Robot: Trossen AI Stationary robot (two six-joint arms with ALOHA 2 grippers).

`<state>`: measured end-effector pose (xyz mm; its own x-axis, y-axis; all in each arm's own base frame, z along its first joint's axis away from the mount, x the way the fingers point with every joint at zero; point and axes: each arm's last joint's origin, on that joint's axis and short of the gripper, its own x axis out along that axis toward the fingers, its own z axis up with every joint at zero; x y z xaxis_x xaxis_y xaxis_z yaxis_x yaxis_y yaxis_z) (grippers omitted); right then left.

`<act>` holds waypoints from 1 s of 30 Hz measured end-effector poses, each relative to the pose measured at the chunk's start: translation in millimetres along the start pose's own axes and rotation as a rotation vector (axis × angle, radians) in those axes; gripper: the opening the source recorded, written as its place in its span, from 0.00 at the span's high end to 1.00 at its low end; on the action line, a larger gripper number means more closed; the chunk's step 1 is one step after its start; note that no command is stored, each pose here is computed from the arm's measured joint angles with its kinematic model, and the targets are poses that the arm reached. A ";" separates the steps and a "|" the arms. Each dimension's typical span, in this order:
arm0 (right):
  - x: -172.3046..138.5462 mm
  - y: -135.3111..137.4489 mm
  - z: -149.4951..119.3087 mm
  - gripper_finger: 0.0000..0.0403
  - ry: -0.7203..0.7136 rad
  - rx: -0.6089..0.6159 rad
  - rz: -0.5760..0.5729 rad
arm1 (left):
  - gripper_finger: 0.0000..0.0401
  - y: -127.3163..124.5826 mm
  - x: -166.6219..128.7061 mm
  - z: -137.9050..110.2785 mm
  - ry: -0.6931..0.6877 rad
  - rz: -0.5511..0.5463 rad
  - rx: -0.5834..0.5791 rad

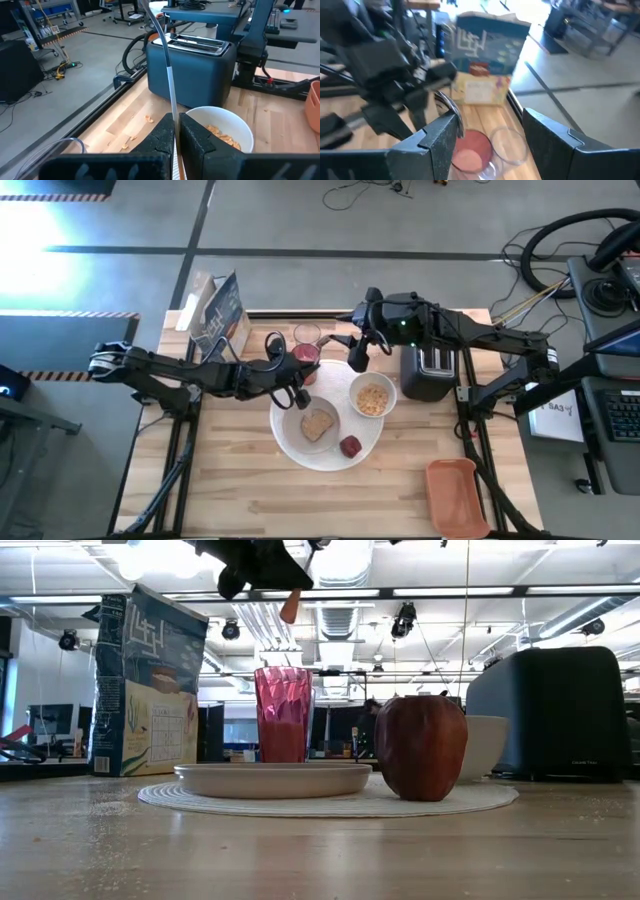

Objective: Arrange a breakfast setting
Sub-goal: Put the orange spoon to the right side of the white placemat

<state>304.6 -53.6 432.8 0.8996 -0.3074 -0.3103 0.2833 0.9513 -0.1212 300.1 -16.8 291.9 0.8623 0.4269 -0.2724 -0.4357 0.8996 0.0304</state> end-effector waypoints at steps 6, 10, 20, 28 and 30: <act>0.0 -0.1 2.6 0.48 -0.028 -0.019 0.013 | 1.00 1.3 0.8 -0.4 0.005 0.002 0.002; -4.5 -1.9 7.6 0.48 -0.069 -0.022 -0.015 | 1.00 3.4 2.3 -2.9 0.026 0.005 0.022; -39.3 -13.4 17.5 0.48 -0.119 0.065 -0.168 | 1.00 4.9 3.7 -1.1 0.005 0.010 0.033; -39.9 -12.0 3.7 0.48 0.010 0.178 -0.158 | 1.00 9.0 0.4 20.7 -0.066 0.108 0.089; -33.3 -9.9 -0.8 0.48 0.043 0.183 -0.156 | 1.00 9.7 -0.9 27.5 -0.086 0.133 0.106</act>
<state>271.5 -52.9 443.6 0.8264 -0.4474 -0.3419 0.4763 0.8793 0.0007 302.3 -5.9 319.0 0.8196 0.5452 -0.1764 -0.5218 0.8373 0.1634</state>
